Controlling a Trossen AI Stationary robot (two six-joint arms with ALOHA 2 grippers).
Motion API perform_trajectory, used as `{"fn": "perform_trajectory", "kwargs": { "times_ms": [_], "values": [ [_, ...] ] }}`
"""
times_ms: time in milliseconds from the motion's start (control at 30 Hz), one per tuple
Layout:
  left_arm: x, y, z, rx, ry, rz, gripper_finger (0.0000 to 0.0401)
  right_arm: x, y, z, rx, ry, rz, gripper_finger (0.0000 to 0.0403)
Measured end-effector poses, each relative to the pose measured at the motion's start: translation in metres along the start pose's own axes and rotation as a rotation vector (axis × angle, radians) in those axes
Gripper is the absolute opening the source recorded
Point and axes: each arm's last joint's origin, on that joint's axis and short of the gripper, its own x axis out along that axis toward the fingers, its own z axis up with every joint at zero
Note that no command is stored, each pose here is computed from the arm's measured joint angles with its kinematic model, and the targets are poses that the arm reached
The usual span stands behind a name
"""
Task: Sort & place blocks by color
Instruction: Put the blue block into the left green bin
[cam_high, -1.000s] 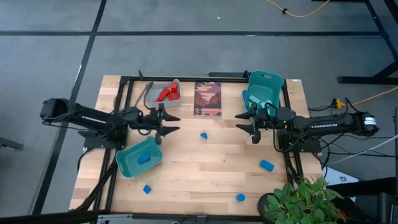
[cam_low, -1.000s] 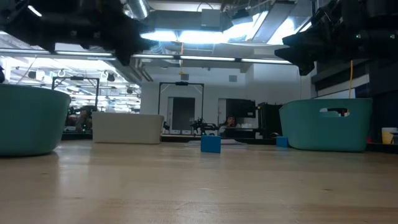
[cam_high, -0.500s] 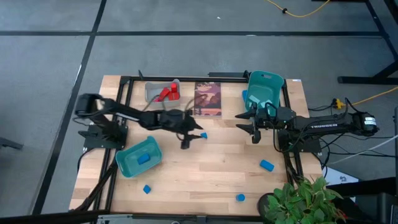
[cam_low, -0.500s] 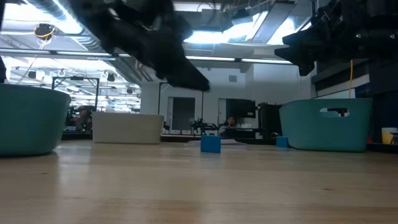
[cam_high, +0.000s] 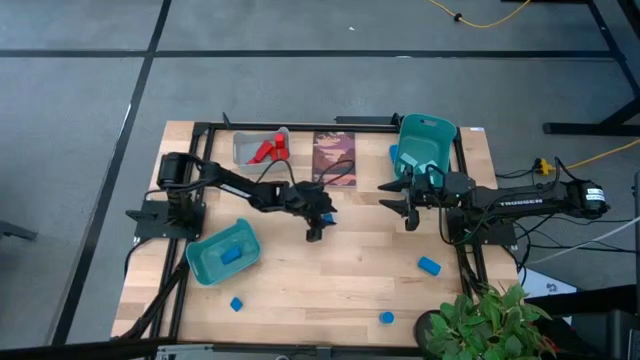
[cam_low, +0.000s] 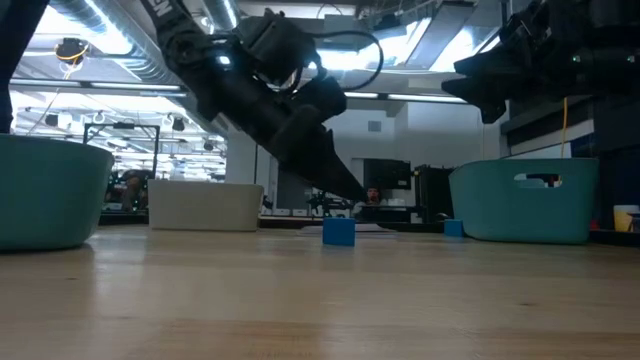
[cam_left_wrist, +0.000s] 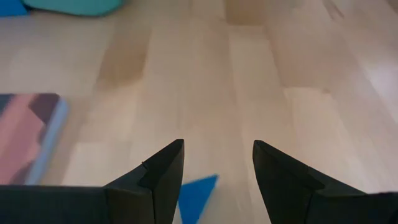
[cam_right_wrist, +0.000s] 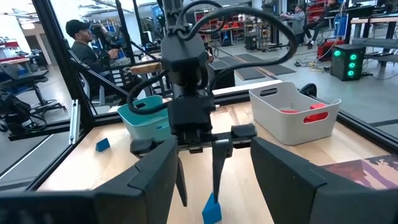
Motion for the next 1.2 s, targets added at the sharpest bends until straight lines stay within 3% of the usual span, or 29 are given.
{"fn": "perform_trajectory", "kwargs": {
  "times_ms": [233,567,833,1033,1200],
  "values": [
    [0.000,-0.001,-0.011,0.048,0.094,-0.017,0.0184,0.000,0.000,0.000,-0.002,0.001,0.000,0.0209],
    [-0.001,0.007,-0.009,0.071,0.081,0.003,0.0187,0.000,0.000,0.000,-0.002,0.003,-0.001,0.0209],
    [0.001,0.008,-0.003,0.075,0.052,0.027,0.0228,0.000,0.000,0.000,-0.003,0.005,-0.001,0.0209],
    [0.006,0.013,-0.010,0.064,0.083,0.018,0.0263,0.000,0.000,0.000,-0.003,0.004,-0.001,0.0209],
    [0.016,0.018,-0.022,0.031,0.101,0.000,0.0269,0.000,0.000,-0.001,-0.002,0.012,-0.002,0.0209]
  ]
}}
